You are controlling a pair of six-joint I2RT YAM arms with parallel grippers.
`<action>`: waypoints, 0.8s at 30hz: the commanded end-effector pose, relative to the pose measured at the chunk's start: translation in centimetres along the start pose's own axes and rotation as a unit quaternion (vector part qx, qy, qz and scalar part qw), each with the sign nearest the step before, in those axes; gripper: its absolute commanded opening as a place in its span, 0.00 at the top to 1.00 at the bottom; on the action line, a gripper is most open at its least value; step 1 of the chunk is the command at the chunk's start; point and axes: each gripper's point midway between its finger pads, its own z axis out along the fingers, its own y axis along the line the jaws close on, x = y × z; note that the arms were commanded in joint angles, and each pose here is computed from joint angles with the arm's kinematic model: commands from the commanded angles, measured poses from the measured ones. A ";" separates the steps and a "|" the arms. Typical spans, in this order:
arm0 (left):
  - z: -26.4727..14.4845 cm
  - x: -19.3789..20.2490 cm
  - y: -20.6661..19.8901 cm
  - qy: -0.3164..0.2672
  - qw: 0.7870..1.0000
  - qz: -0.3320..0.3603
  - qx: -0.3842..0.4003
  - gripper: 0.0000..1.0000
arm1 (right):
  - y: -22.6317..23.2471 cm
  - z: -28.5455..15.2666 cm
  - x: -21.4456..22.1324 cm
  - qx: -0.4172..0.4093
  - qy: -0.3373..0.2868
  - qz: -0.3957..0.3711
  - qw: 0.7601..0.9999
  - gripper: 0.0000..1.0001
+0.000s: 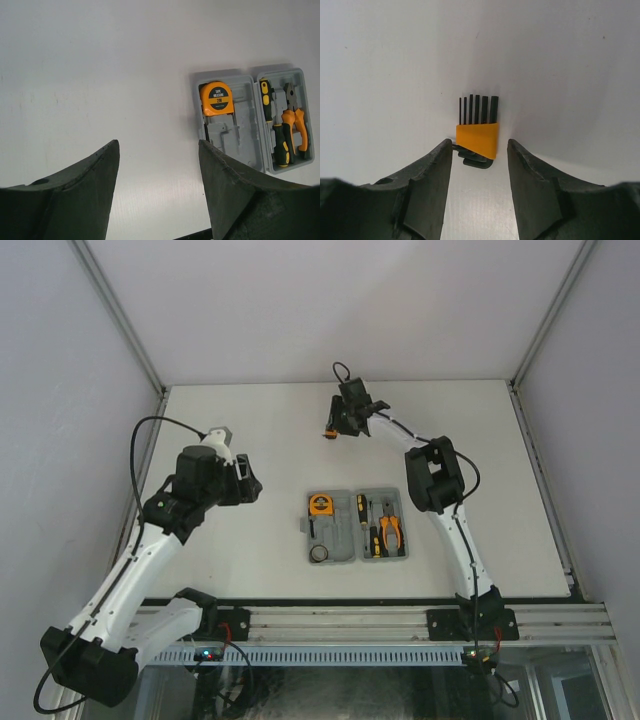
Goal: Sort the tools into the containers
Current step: Move the engineering item at the center of the board.
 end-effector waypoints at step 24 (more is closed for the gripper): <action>-0.1 0.0 0.2 -0.013 1.000 -0.001 0.007 0.32 | -0.7 0.1 0.6 0.035 0.046 -0.001 0.998 0.69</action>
